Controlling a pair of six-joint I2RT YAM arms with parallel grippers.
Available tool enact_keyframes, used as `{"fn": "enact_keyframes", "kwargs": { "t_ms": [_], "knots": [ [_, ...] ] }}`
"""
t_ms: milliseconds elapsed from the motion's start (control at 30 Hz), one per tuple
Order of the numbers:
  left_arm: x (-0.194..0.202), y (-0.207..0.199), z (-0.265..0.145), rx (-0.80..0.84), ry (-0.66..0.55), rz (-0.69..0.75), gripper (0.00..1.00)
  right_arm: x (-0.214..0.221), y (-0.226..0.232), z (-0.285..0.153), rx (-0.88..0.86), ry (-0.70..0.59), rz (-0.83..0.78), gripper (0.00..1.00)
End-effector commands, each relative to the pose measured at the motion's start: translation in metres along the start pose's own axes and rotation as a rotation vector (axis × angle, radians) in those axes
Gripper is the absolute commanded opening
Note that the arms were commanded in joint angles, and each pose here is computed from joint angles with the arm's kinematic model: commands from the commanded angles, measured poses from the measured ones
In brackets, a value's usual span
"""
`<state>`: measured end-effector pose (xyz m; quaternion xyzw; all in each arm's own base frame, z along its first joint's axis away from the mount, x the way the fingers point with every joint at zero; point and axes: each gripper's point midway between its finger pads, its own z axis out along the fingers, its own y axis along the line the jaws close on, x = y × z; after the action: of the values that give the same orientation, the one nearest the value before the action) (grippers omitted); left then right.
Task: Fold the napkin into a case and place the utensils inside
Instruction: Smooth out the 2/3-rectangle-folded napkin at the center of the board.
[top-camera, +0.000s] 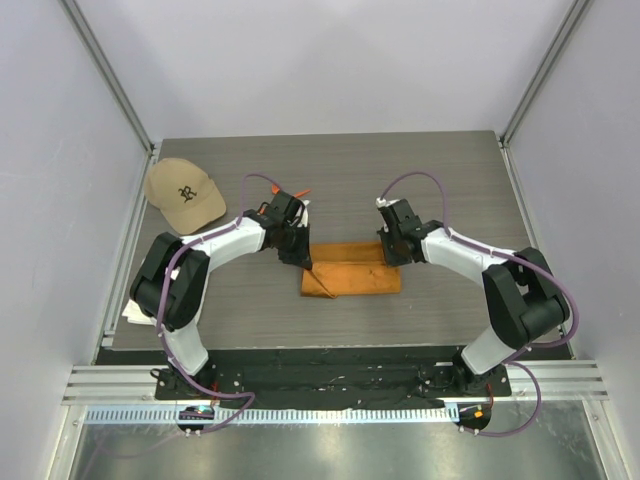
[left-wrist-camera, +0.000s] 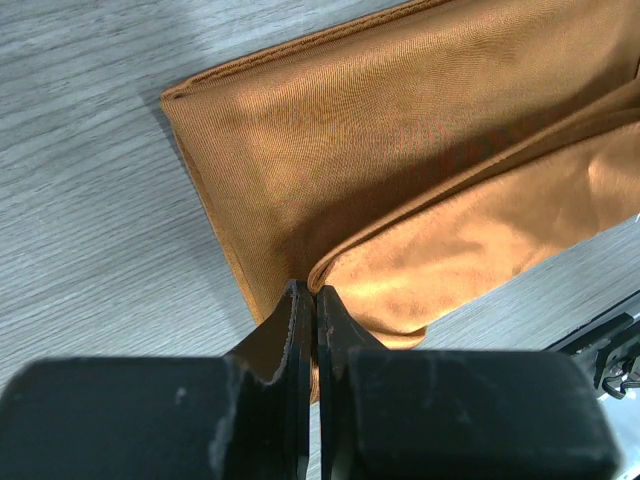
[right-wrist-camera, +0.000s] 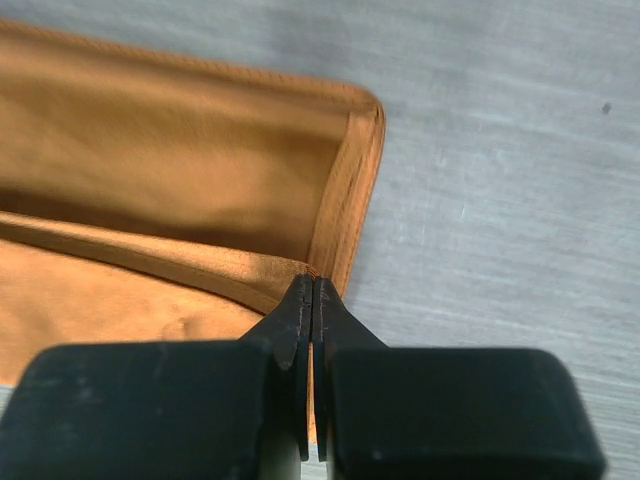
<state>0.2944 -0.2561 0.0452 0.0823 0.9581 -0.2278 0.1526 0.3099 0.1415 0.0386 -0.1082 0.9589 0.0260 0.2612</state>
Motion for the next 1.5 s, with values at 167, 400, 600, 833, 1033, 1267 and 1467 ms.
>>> {"fn": "enact_keyframes", "kwargs": {
  "t_ms": [167, 400, 600, 833, 1033, 1267, 1467],
  "knots": [
    [-0.011, -0.003, -0.007, 0.007, -0.046, 0.015, 0.00, 0.012, -0.005, 0.009, 0.008, 0.007, 0.015, 0.01],
    [-0.014, 0.003, -0.003, -0.016, -0.036, 0.019, 0.00, -0.002, -0.010, 0.008, 0.031, -0.019, -0.005, 0.01],
    [-0.014, 0.004, 0.005, -0.015, -0.019, 0.011, 0.00, -0.016, -0.024, -0.006, 0.108, -0.027, -0.052, 0.26],
    [-0.020, 0.008, 0.004, -0.048, -0.039, -0.003, 0.04, -0.030, 0.008, -0.034, -0.030, -0.094, -0.028, 0.39],
    [-0.023, 0.008, 0.007, -0.050, -0.050, -0.026, 0.08, -0.021, 0.046, -0.028, -0.236, -0.115, 0.057, 0.31],
    [-0.021, 0.012, 0.004, -0.068, -0.061, -0.030, 0.04, -0.002, 0.033, -0.004, -0.188, -0.064, 0.063, 0.10],
    [-0.016, 0.015, 0.009, -0.068, -0.058, -0.041, 0.01, -0.004, 0.023, 0.010, -0.170, -0.065, 0.083, 0.08]
  ]
}}
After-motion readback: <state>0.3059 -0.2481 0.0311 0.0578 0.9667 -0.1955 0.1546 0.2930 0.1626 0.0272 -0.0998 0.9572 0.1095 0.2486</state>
